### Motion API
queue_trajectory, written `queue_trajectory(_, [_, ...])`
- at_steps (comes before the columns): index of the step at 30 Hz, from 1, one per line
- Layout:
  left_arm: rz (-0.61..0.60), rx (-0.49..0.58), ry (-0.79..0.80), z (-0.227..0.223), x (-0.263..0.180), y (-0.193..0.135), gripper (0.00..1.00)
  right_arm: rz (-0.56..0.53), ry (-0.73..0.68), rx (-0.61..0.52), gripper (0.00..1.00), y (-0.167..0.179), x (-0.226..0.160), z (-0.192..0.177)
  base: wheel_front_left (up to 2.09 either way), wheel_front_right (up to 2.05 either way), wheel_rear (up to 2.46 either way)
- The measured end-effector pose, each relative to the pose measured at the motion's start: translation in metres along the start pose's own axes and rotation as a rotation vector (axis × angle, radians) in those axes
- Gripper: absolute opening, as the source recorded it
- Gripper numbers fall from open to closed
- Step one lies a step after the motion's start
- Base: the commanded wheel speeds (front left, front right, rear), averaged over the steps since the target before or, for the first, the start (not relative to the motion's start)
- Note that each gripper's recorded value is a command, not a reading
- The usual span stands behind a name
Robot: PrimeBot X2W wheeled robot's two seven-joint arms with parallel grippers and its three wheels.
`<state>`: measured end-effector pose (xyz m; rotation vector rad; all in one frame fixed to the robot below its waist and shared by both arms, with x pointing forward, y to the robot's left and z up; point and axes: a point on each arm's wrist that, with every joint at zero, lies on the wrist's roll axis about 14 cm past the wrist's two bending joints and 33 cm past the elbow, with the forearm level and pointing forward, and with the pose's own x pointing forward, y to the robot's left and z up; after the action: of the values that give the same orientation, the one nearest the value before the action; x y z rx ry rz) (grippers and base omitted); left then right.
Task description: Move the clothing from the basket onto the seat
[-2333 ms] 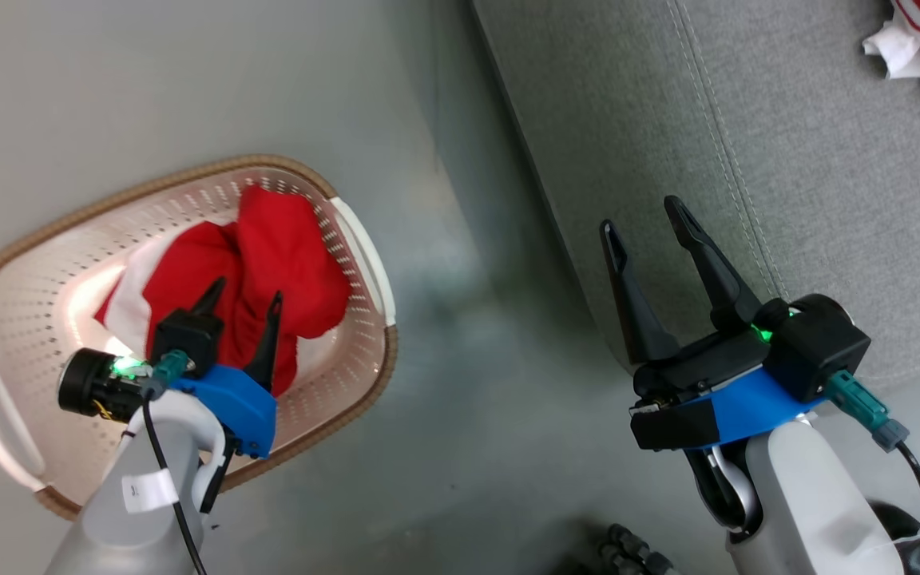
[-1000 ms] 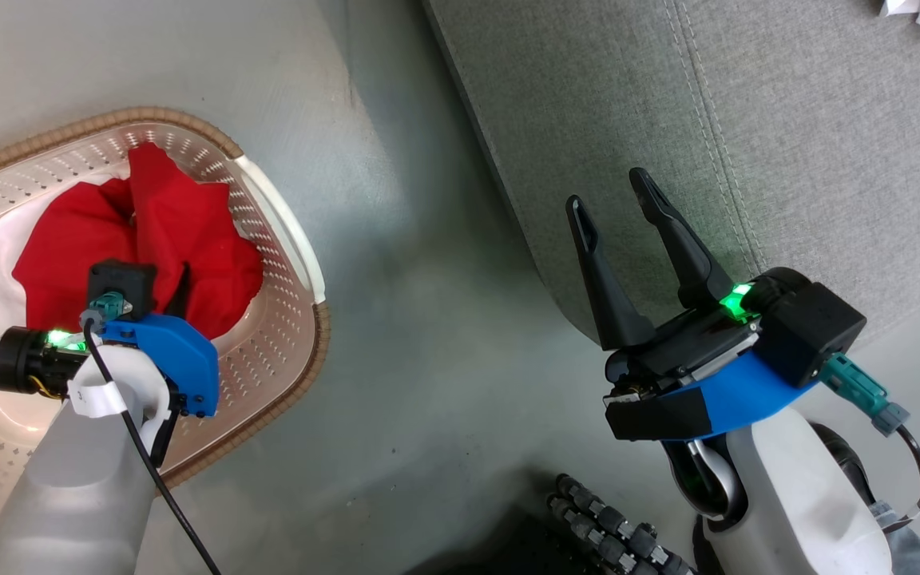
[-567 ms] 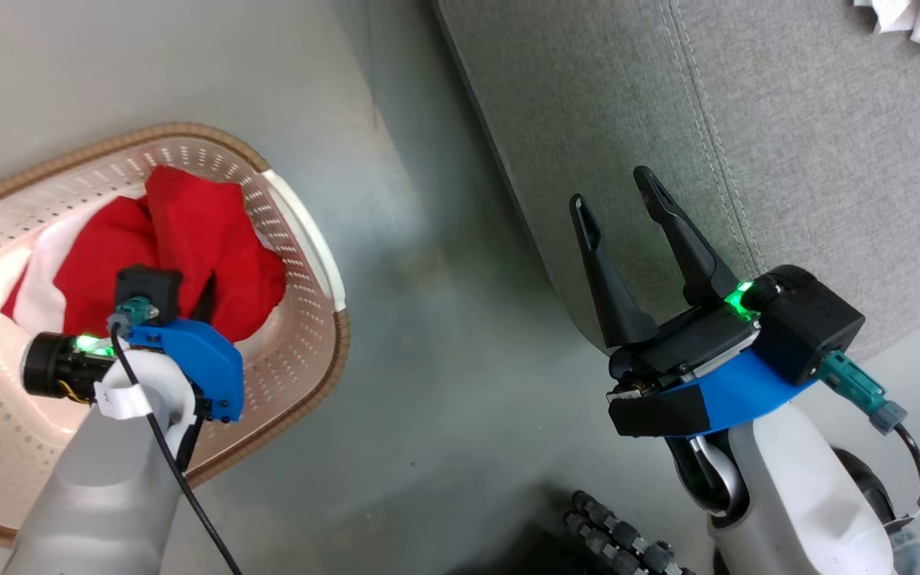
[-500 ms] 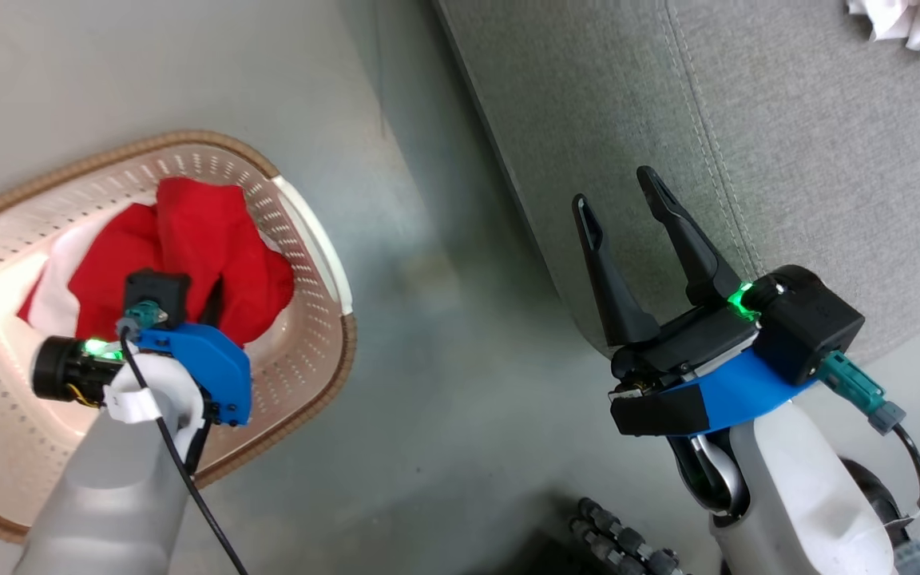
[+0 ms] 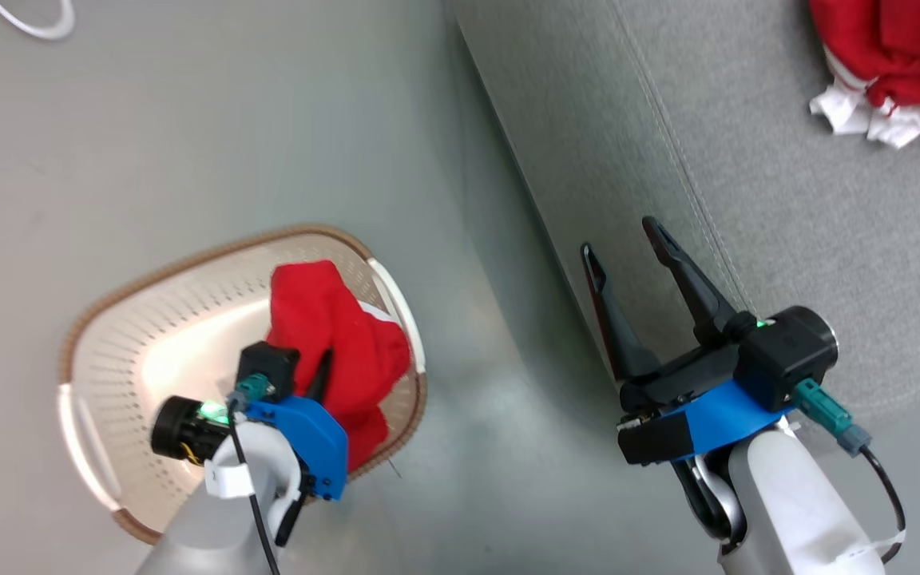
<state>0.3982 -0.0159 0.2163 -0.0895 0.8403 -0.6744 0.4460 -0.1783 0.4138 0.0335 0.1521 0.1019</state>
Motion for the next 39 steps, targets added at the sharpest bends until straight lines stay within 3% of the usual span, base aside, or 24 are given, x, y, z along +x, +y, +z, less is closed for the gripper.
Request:
queue_trajectory(17, [0.021,0.081,-0.307,0.085,-0.098,-0.043,0.0,0.108,-0.134,0.015,1.0,0.05,-0.045,0.066,0.0,0.0,0.0])
queue_trajectory(39, [-0.086,0.254,-0.639,0.204,-0.167,-0.112,0.0,0.187,-0.186,0.02,1.0,0.083,-0.085,0.091,0.0,0.0,0.0])
